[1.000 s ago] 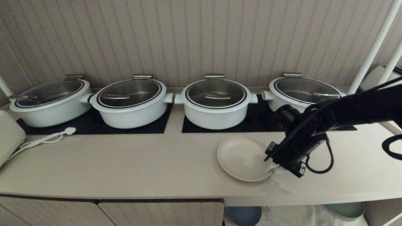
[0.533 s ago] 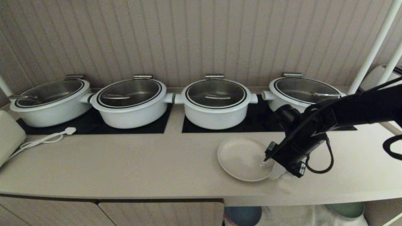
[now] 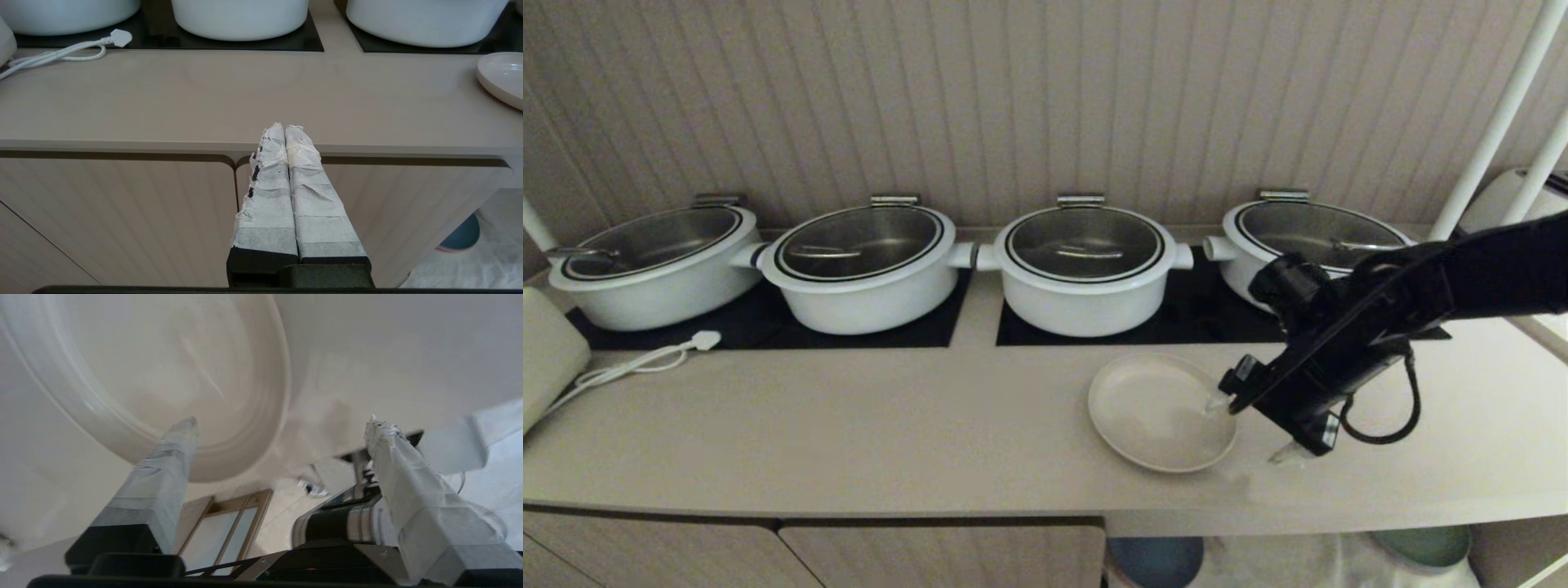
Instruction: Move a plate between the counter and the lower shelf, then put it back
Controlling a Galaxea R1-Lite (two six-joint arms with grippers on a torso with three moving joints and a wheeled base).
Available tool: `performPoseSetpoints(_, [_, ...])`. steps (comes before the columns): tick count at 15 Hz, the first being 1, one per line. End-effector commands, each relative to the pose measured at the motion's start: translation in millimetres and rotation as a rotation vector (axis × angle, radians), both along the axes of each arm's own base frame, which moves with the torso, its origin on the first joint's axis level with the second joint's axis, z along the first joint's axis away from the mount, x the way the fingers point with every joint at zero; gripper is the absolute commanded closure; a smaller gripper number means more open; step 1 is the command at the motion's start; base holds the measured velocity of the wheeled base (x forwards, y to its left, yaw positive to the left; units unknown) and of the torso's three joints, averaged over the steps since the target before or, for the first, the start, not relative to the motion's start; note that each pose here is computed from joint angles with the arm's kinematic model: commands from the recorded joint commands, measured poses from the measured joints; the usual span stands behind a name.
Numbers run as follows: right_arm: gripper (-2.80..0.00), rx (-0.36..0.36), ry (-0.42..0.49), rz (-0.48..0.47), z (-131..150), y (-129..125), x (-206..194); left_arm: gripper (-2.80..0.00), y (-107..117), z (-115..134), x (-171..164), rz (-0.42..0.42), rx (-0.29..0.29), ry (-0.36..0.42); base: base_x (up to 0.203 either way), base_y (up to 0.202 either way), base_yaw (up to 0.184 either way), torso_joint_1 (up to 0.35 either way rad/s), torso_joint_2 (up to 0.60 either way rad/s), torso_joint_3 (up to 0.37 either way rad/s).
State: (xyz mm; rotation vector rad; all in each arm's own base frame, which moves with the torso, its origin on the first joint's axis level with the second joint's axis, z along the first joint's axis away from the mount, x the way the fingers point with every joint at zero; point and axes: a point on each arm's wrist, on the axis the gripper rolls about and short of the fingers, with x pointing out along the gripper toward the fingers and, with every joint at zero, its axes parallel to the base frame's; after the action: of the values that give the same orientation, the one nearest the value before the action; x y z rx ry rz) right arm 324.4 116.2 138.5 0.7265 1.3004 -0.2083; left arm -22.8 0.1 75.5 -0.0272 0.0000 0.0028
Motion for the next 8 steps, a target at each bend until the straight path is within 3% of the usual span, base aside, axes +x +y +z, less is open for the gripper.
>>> performPoseSetpoints(1, [-2.80, -0.002, -0.043, 0.010, 18, -5, -15, 0.00, 0, 0, 0, 0.000, 0.000, -0.002, 0.000, 0.000, 0.000, 0.000, 0.00, 0.000])
performPoseSetpoints(8, [-2.80, 0.002, -0.142, 0.056, 53, -26, -75, 0.00, 0, 0, 0, 0.000, 0.000, 0.000, 0.000, 0.000, 0.000, 0.000, 0.00, 0.000])
